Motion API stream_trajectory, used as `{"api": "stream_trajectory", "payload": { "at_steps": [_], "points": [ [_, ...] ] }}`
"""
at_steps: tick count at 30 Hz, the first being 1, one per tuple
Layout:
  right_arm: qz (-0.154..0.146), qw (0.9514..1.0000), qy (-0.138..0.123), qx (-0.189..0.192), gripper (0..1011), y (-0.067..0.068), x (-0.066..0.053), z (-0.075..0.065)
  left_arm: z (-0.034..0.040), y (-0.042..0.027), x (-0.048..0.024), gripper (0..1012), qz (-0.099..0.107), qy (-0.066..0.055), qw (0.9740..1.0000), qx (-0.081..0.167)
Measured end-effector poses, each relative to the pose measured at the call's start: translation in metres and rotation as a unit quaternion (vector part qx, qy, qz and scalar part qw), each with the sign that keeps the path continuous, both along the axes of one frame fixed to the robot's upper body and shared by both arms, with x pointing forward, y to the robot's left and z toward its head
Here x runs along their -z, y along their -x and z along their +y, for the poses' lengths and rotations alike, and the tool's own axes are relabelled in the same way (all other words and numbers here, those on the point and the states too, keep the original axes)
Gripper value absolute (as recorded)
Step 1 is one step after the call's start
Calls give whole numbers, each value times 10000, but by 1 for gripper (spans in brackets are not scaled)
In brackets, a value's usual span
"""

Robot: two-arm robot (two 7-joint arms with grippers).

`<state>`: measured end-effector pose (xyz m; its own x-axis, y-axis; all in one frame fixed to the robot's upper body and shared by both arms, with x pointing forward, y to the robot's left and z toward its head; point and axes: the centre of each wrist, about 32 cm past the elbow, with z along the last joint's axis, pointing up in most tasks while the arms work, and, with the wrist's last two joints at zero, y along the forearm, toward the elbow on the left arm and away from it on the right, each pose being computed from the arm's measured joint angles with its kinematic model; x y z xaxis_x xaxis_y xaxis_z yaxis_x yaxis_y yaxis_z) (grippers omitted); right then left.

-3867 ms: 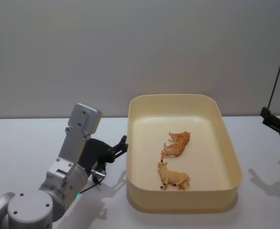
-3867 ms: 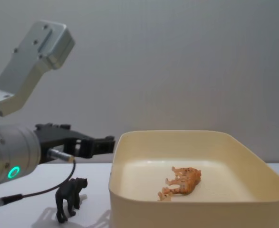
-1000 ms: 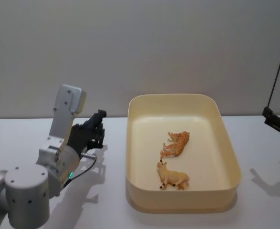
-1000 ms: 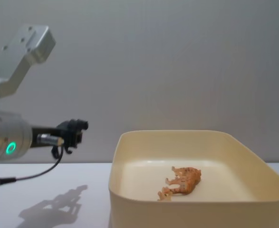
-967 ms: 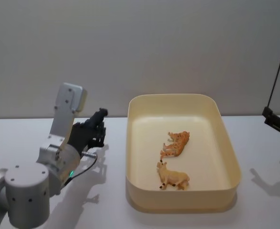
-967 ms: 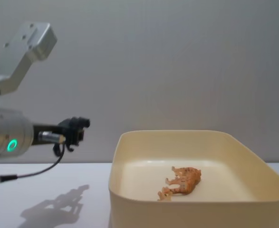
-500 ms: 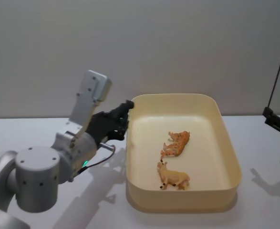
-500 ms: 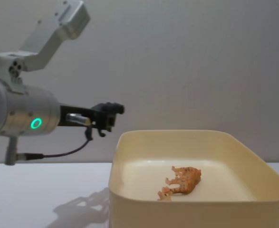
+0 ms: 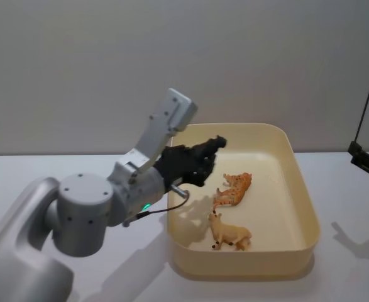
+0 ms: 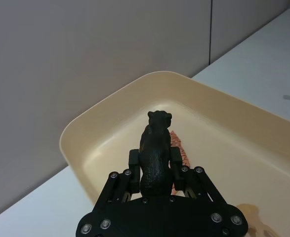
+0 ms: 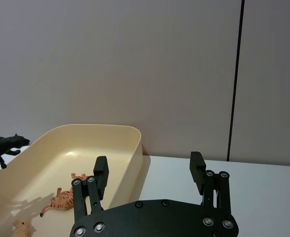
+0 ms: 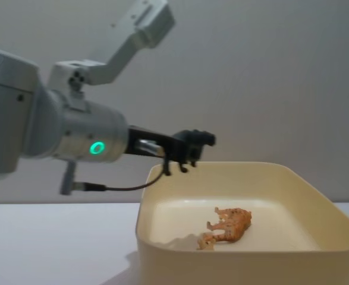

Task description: Pick up the toy alternately with two hands and place it into the central storage box.

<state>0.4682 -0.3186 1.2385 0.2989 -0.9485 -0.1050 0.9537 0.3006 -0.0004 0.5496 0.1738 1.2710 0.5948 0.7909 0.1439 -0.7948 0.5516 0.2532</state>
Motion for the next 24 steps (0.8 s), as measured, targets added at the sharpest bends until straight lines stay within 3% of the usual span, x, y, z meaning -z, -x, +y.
{"api": "stream_trajectory", "payload": {
  "at_steps": [4,12,24],
  "points": [
    [0,10000,0,0,1001,0,0,0,-94,-79,-4,418,12,-54,9996,267],
    [0,10000,0,0,1001,0,0,0,-189,-154,-13,685,26,-119,9985,530],
    [0,10000,1,0,1001,0,0,0,-263,-208,-21,1002,41,-172,9972,727]
  ]
}}
